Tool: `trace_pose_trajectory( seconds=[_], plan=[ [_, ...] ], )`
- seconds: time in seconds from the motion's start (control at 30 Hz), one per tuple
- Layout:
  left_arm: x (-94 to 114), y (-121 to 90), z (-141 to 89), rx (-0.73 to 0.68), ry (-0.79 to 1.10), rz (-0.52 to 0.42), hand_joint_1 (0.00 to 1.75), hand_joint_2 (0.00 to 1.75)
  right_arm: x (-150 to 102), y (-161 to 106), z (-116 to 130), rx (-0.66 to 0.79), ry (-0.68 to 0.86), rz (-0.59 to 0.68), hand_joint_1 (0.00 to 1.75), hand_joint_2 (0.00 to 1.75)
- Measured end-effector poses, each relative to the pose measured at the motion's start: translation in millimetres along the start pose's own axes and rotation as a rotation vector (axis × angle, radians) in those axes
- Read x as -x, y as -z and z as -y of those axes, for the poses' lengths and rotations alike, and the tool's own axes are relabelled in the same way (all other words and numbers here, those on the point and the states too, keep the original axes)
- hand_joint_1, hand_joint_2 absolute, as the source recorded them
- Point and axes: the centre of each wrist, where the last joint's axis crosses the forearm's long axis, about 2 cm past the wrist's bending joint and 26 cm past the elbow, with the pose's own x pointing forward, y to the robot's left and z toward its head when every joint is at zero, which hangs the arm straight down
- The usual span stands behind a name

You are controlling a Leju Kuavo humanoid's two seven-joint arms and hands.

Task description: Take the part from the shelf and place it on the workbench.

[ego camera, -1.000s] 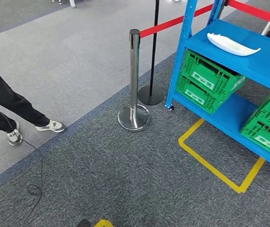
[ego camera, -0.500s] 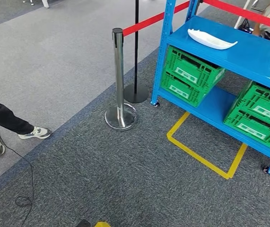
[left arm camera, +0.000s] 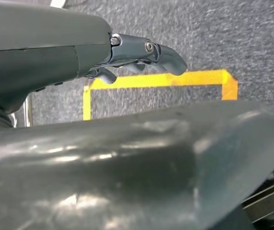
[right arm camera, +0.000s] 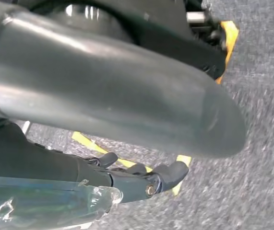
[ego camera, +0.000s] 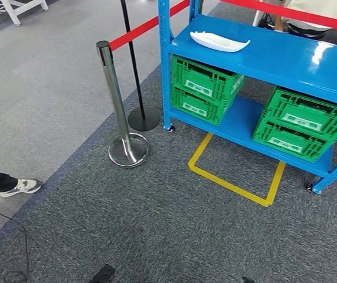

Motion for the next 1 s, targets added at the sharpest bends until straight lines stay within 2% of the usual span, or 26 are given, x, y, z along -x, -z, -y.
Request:
trace_pose_trajectory(
  seconds=[0.27, 0.43, 1.0],
  plan=[
    [6, -1, 0, -0.01, -0.007, -0.009, 0.0, 0.0, 10, -1, 0, 0.012, -0.01, -0.063, 0.0, 0.0],
    [13, -2, 3, -0.006, -0.005, -0.022, 0.0, 0.0, 8, -1, 0, 0.01, -0.014, -0.056, 0.0, 0.0],
    [17, -3, 5, 0.004, -0.008, -0.029, 0.0, 0.0, 8, -1, -1, 0.015, -0.034, -0.026, 0.0, 0.0]
  ],
)
